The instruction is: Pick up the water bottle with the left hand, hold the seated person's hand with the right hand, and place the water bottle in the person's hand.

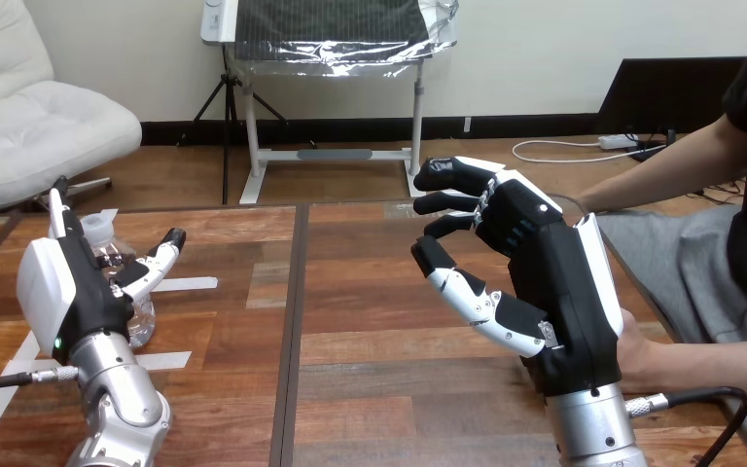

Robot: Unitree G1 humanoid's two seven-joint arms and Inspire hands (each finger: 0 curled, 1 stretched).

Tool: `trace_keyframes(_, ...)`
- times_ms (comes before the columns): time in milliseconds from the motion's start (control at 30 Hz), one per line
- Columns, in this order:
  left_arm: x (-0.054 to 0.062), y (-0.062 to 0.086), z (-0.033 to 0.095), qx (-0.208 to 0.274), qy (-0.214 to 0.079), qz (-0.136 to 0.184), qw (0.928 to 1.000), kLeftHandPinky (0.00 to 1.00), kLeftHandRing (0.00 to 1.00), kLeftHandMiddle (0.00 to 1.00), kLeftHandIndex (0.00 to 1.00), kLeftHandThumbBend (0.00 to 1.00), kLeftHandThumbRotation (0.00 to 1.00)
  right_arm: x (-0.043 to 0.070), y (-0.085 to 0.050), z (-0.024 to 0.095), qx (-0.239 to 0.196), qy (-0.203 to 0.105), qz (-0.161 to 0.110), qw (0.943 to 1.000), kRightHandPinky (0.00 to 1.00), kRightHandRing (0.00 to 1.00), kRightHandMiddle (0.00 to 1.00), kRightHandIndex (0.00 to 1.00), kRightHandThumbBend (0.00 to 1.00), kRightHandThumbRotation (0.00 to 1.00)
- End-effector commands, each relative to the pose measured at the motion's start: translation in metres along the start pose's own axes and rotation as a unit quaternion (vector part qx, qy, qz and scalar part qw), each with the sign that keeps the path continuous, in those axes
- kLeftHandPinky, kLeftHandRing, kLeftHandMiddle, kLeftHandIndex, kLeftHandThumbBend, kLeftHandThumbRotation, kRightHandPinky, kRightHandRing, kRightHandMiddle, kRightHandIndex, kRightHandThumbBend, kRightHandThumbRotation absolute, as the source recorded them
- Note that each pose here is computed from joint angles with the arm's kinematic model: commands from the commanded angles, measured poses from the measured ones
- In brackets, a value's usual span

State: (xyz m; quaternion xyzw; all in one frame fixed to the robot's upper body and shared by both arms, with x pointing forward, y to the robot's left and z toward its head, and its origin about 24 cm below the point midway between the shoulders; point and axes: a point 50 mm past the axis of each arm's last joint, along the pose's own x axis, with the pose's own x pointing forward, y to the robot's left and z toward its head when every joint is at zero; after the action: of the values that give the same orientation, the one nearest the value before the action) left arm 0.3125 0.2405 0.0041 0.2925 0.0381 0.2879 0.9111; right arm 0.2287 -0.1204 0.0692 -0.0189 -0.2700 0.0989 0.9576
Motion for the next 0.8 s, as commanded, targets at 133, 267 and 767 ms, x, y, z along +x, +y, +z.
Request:
trace_keyframes(133, 0.0189, 0.0048, 0.0241, -0.007, -0.025, 0.02, 0.9995, 0.81, 0.9, 0.93, 0.96, 0.8, 0.25, 0.01, -0.0031, 0.0105, -0.004, -0.033, -0.001, 0.9994, 0.54, 0.65, 0.7, 0.69, 0.47, 0.09)
trace_keyframes(267, 0.0191, 0.0059, 0.0225, -0.004, -0.024, 0.021, 0.9995, 0.81, 0.9, 0.94, 0.96, 0.8, 0.24, 0.01, -0.0033, 0.0106, -0.004, -0.034, -0.002, 0.9994, 0.54, 0.65, 0.7, 0.69, 0.47, 0.09)
trace_keyframes(767, 0.0233, 0.0095, 0.0189, 0.02, -0.004, 0.022, 0.9996, 0.82, 0.9, 0.94, 0.97, 0.78, 0.26, 0.0101, -0.0043, 0.0104, -0.006, -0.032, -0.002, 0.9995, 0.55, 0.66, 0.7, 0.69, 0.47, 0.08)
